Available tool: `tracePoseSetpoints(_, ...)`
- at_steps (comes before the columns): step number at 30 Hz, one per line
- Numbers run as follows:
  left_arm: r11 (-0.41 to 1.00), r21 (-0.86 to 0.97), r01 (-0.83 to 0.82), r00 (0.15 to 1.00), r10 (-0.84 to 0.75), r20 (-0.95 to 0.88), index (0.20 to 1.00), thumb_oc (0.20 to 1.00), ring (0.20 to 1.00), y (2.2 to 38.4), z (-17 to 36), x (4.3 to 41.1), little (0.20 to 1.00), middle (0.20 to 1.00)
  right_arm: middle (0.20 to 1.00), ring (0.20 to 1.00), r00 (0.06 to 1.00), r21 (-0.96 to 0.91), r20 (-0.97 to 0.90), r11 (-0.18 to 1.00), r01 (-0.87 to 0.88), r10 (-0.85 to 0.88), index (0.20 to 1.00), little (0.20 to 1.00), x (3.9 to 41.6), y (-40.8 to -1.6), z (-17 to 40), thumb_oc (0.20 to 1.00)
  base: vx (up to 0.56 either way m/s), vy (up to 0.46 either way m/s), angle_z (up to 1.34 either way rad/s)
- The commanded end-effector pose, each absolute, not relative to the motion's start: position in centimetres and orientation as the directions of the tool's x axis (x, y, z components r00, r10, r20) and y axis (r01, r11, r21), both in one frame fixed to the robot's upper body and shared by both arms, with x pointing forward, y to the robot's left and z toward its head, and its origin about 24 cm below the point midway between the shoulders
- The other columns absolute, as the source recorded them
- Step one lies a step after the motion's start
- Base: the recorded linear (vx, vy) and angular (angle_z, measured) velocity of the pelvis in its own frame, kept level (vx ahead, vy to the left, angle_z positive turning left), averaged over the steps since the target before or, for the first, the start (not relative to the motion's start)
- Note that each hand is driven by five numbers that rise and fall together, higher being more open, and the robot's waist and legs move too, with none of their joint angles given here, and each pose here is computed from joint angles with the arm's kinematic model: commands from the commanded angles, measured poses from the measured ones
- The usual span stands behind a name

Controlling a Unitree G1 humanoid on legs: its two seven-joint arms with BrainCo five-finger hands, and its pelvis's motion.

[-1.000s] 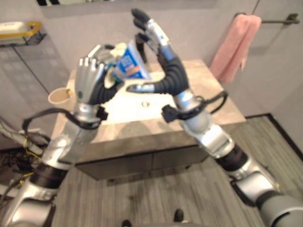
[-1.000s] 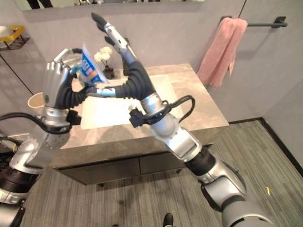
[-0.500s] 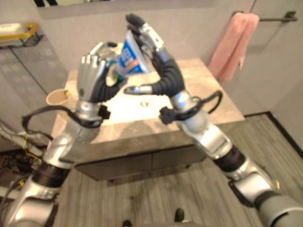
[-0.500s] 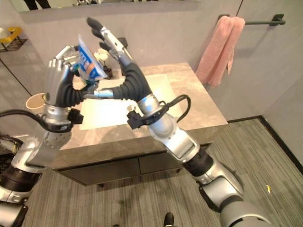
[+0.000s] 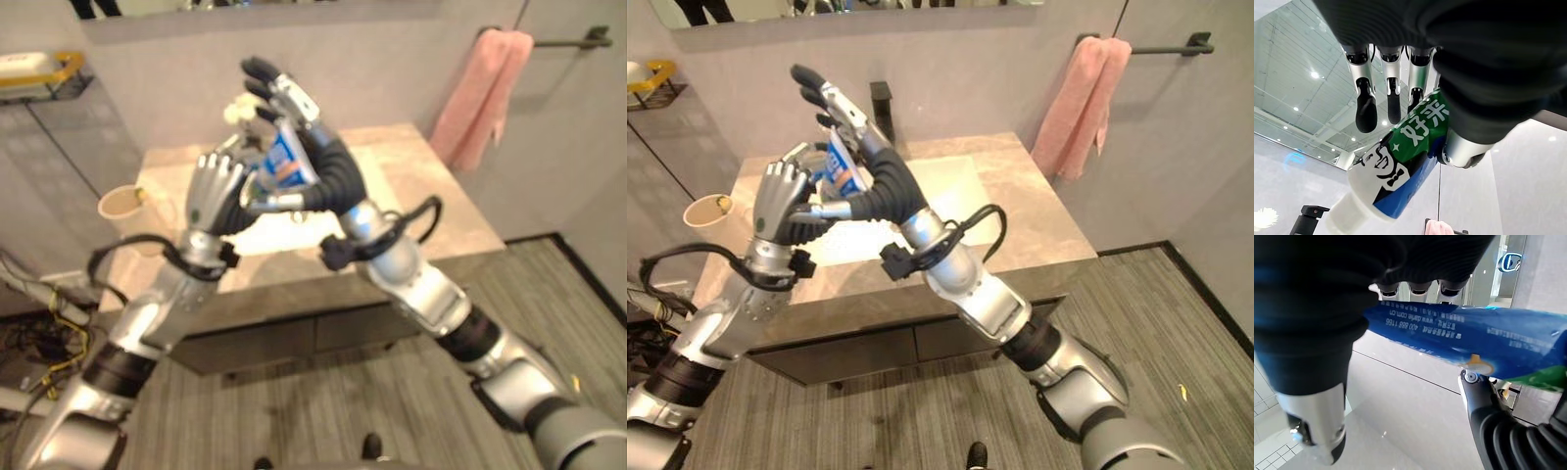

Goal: Put brush and paste in cup on sink, flatten towel.

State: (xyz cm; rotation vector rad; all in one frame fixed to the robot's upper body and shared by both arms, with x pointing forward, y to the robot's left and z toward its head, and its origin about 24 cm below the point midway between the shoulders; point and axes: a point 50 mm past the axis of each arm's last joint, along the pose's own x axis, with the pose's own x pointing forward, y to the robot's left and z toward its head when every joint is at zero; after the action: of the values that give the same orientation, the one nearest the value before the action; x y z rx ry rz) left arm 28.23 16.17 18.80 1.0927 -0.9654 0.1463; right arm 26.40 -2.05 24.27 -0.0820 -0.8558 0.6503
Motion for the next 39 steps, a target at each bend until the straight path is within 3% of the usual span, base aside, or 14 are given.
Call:
tracePoseSetpoints(1, 0.472, 0.616, -0.631, 0.486, -0.379, 0.788, 0.2, 0.2, 0.2, 16.4, 22.4, 28.4, 0.2, 0.2, 1.0, 1.0, 0.357, -0.268, 0.779, 0.789, -0.554, 0.516, 1.0, 1.0, 25.1, -0.9, 27.5, 1.0, 0.0, 0.0, 0.0)
tracePoseSetpoints(9, 0.467, 0.608, -0.643, 0.479, -0.374, 0.794, 0.2, 0.2, 0.2, 16.2, 22.4, 28.4, 0.2, 0.2, 1.0, 1.0, 0.366, -0.299, 0.749, 0.775, -0.557, 0.552, 1.0, 1.0, 25.3, -0.4, 27.1, 1.0, 0.0, 0.0, 0.0)
tracePoseSetpoints(10, 0.469, 0.602, -0.646, 0.476, -0.369, 0.798, 0.2, 0.2, 0.2, 16.2, 22.5, 28.4, 0.2, 0.2, 0.959, 0.959, 0.366, -0.299, 0.749, 0.774, -0.558, 0.553, 0.959, 0.959, 25.3, -0.4, 27.1, 0.959, 0.0, 0.0, 0.0)
tracePoseSetpoints(11, 0.469, 0.602, -0.646, 0.477, -0.366, 0.799, 0.2, 0.2, 0.2, 16.2, 22.4, 28.5, 0.2, 0.2, 0.859, 0.859, 0.365, -0.3, 0.747, 0.772, -0.561, 0.556, 0.859, 0.859, 25.3, -0.4, 27.1, 0.859, 0.0, 0.0, 0.0)
tracePoseSetpoints(13, 0.47, 0.595, -0.652, 0.476, -0.358, 0.804, 0.2, 0.2, 0.2, 16.3, 22.5, 28.5, 0.2, 0.2, 0.821, 0.821, 0.36, -0.303, 0.745, 0.765, -0.568, 0.562, 0.821, 0.821, 25.2, -0.4, 27.2, 0.821, 0.0, 0.0, 0.0)
tracePoseSetpoints(14, 0.471, 0.588, -0.657, 0.469, -0.355, 0.809, 0.2, 0.2, 0.2, 16.3, 22.6, 28.5, 0.2, 0.2, 0.649, 0.649, 0.352, -0.312, 0.745, 0.763, -0.566, 0.566, 0.649, 0.649, 25.1, -0.4, 27.3, 0.649, 0.0, 0.0, 0.0)
tracePoseSetpoints(16, 0.472, 0.586, -0.658, 0.469, -0.352, 0.81, 0.2, 0.2, 0.2, 16.3, 22.7, 28.5, 0.2, 0.2, 0.533, 0.533, 0.351, -0.311, 0.747, 0.764, -0.566, 0.564, 0.533, 0.533, 25.1, -0.5, 27.3, 0.533, 0.0, 0.0, 0.0)
tracePoseSetpoints(19, 0.47, 0.575, -0.67, 0.459, -0.346, 0.818, 0.2, 0.2, 0.2, 16.3, 22.9, 28.5, 0.2, 0.2, 0.473, 0.473, 0.346, -0.314, 0.751, 0.766, -0.561, 0.562, 0.473, 0.473, 25.0, -0.6, 27.5, 0.473, 0.0, 0.0, 0.0)
tracePoseSetpoints(20, 0.468, 0.566, -0.679, 0.451, -0.343, 0.824, 0.2, 0.2, 0.2, 16.4, 23.1, 28.5, 0.2, 0.2, 0.272, 0.272, 0.34, -0.318, 0.758, 0.771, -0.552, 0.556, 0.272, 0.272, 24.9, -0.8, 27.6, 0.272, 0.0, 0.0, 0.0)
tracePoseSetpoints(21, 0.468, 0.56, -0.684, 0.443, -0.342, 0.828, 0.2, 0.2, 0.2, 16.4, 23.3, 28.5, 0.2, 0.2, 0.2, 0.2, 0.337, -0.32, 0.762, 0.774, -0.546, 0.553, 0.2, 0.2, 24.9, -0.8, 27.7, 0.2, 0.0, 0.0, 0.0)
tracePoseSetpoints(34, 0.449, 0.498, -0.742, 0.39, -0.314, 0.866, 0.2, 0.2, 0.2, 17.1, 24.7, 28.3, 0.2, 0.2, 0.2, 0.2, 0.281, -0.306, 0.818, 0.793, -0.526, 0.502, 0.2, 0.2, 24.0, -1.5, 29.0, 0.2, 0.0, 0.0, 0.0)
tracePoseSetpoints(36, 0.434, 0.486, -0.759, 0.385, -0.302, 0.872, 0.555, 0.555, 0.555, 17.4, 24.8, 28.4, 0.555, 0.555, 0.2, 0.2, 0.257, -0.289, 0.845, 0.804, -0.519, 0.469, 0.2, 0.2, 23.6, -1.8, 29.6, 0.2, 0.0, 0.0, 0.0)
tracePoseSetpoints(37, 0.431, 0.479, -0.764, 0.383, -0.294, 0.876, 1.0, 1.0, 1.0, 17.5, 24.9, 28.4, 1.0, 1.0, 0.2, 0.2, 0.254, -0.282, 0.851, 0.809, -0.516, 0.459, 0.2, 0.2, 23.6, -1.8, 29.7, 0.2, 0.0, 0.0, 0.0)
tracePoseSetpoints(39, 0.433, 0.467, -0.771, 0.38, -0.276, 0.883, 1.0, 1.0, 1.0, 17.7, 24.8, 28.5, 1.0, 1.0, 0.2, 0.2, 0.258, -0.263, 0.861, 0.817, -0.512, 0.439, 0.2, 0.2, 23.7, -1.7, 29.9, 0.2, 0.0, 0.0, 0.0)
